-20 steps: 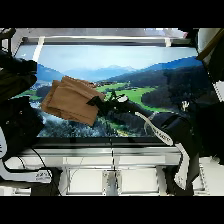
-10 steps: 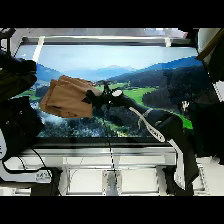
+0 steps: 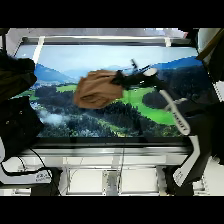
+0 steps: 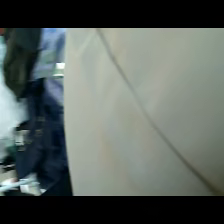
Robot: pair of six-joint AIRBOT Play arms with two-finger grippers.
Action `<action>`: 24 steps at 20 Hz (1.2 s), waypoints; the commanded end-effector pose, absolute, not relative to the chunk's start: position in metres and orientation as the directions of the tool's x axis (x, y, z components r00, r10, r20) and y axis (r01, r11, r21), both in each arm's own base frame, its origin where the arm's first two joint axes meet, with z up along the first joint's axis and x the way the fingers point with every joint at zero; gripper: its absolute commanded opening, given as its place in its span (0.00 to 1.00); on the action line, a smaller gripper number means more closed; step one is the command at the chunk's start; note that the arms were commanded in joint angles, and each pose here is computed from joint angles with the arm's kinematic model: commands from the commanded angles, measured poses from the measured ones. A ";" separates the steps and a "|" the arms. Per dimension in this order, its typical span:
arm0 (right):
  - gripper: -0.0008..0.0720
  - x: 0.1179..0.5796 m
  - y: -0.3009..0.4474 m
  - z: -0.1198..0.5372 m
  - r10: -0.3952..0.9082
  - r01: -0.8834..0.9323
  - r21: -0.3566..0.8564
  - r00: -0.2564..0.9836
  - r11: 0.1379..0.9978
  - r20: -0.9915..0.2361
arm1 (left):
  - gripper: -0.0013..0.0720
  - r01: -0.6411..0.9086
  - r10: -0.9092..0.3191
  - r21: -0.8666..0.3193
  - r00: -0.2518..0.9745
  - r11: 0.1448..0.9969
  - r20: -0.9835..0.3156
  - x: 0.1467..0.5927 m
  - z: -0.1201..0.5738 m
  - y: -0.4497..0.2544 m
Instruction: Fold the clothes and pants, and hang the long-sleeved shirts on hangers.
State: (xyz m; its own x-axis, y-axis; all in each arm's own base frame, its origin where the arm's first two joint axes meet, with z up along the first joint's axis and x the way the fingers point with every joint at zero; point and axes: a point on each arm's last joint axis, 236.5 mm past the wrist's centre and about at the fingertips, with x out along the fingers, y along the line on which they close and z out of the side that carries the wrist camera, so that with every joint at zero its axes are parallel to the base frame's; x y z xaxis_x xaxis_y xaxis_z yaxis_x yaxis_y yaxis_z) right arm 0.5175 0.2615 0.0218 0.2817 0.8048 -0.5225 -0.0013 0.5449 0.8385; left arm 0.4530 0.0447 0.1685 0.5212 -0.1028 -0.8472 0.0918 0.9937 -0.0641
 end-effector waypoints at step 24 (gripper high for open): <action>0.57 0.253 -0.252 0.133 0.208 0.750 0.428 0.375 0.504 -0.903 | 0.03 0.138 -0.177 -0.121 0.548 0.983 -0.818 0.463 0.177 -0.007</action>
